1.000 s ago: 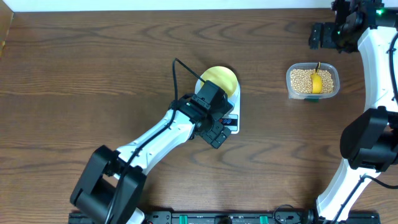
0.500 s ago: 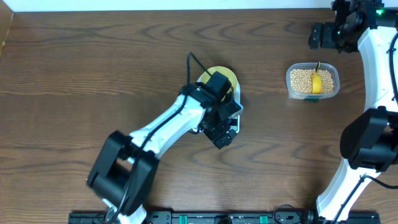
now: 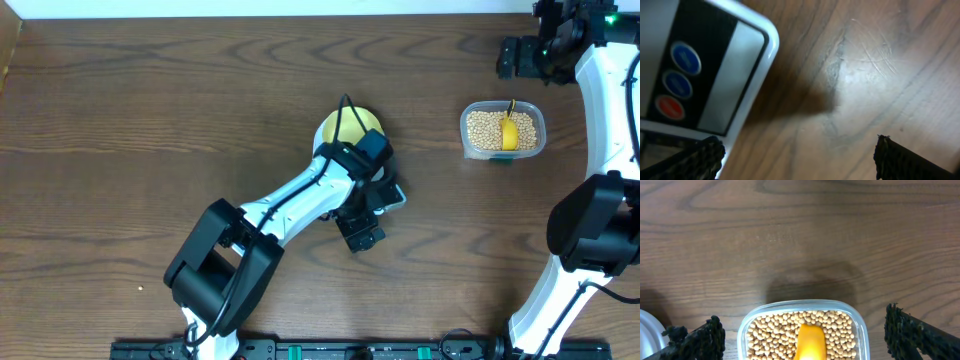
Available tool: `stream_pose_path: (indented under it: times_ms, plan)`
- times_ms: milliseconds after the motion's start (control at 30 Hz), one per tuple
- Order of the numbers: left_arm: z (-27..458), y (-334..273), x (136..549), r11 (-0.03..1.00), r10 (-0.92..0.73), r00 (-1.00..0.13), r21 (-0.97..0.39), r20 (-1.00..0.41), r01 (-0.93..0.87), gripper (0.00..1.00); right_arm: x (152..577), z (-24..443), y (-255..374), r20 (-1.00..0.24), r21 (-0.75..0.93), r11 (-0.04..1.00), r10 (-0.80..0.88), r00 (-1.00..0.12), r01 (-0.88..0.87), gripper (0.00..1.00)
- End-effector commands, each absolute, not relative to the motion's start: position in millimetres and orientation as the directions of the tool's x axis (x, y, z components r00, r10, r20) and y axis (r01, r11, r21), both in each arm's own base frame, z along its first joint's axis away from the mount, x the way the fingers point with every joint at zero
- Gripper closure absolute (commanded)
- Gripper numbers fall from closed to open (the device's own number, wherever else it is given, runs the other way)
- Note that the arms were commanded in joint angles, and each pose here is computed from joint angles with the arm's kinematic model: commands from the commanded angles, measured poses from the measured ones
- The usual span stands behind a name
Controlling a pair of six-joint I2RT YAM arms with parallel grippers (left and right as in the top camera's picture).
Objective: Scoop item into bowl and weigh 50g on scale
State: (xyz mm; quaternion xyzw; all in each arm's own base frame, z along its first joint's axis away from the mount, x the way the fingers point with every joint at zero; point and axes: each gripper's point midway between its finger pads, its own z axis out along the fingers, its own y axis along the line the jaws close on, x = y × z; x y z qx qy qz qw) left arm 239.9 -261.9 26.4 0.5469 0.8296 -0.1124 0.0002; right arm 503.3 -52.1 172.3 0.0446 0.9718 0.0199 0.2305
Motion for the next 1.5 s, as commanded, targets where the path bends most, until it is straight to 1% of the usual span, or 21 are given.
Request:
stream_pose_path:
  times_ms: [0, 167, 300, 433, 500, 600, 633, 733, 767, 833, 900, 1133, 1267, 1467]
  plan:
    - [24, -262, 257, 0.322, 0.936, -0.330, -0.080, -0.126, 0.943, 0.03, 506, 175, -52, -0.454, 0.062, 0.996, 0.091, -0.886, 0.071, 0.01]
    - [24, -266, 260, 0.318, 0.934, -0.325, -0.075, -0.145, 0.945, 0.03, 506, 175, -52, -0.454, 0.062, 0.996, 0.091, -0.886, 0.071, 0.01]
    - [26, -271, 256, 0.282, 0.939, -0.298, -0.109, -0.171, 0.953, 0.02, 506, 175, -52, -0.454, 0.062, 0.996, 0.091, -0.886, 0.071, 0.01]
    - [28, -267, 258, 0.294, 0.934, -0.312, -0.124, -0.175, 0.948, 0.02, 506, 175, -52, -0.454, 0.062, 0.996, 0.091, -0.886, 0.071, 0.01]
    - [38, -267, 265, 0.305, 0.927, -0.325, -0.127, -0.185, 0.944, 0.02, 506, 175, -52, -0.454, 0.062, 0.996, 0.091, -0.886, 0.071, 0.01]
    - [54, -267, 278, 0.359, 0.904, -0.377, -0.123, -0.200, 0.925, 0.02, 506, 175, -52, -0.454, 0.062, 0.996, 0.091, -0.886, 0.071, 0.01]
    - [59, -268, 283, 0.409, 0.881, -0.427, -0.128, -0.203, 0.904, 0.03, 506, 175, -52, -0.454, 0.062, 0.996, 0.091, -0.886, 0.071, 0.01]
    - [58, -268, 281, 0.503, 0.832, -0.525, -0.154, -0.180, 0.850, 0.02, 506, 175, -52, -0.454, 0.062, 0.996, 0.091, -0.886, 0.071, 0.01]
    - [57, -269, 278, 0.511, 0.827, -0.535, -0.167, -0.173, 0.843, 0.03, 506, 175, -52, -0.454, 0.062, 0.996, 0.091, -0.886, 0.071, 0.01]
    - [55, -274, 267, 0.499, 0.828, -0.537, -0.224, -0.161, 0.837, 0.02, 506, 175, -52, -0.454, 0.062, 0.996, 0.091, -0.886, 0.071, 0.01]
    - [50, -276, 260, 0.493, 0.831, -0.536, -0.252, -0.146, 0.833, 0.02, 506, 175, -52, -0.454, 0.062, 0.996, 0.091, -0.886, 0.071, 0.01]
    - [28, -274, 255, 0.498, 0.840, -0.536, -0.272, -0.085, 0.824, 0.02, 506, 175, -52, -0.454, 0.062, 0.996, 0.091, -0.886, 0.071, 0.01]
    - [28, -276, 251, 0.467, 0.860, -0.503, -0.266, -0.088, 0.843, 0.03, 506, 175, -52, -0.454, 0.062, 0.996, 0.091, -0.886, 0.071, 0.01]
    - [20, -276, 249, 0.459, 0.869, -0.491, -0.262, -0.068, 0.849, 0.02, 506, 175, -52, -0.454, 0.062, 0.996, 0.091, -0.886, 0.071, 0.01]
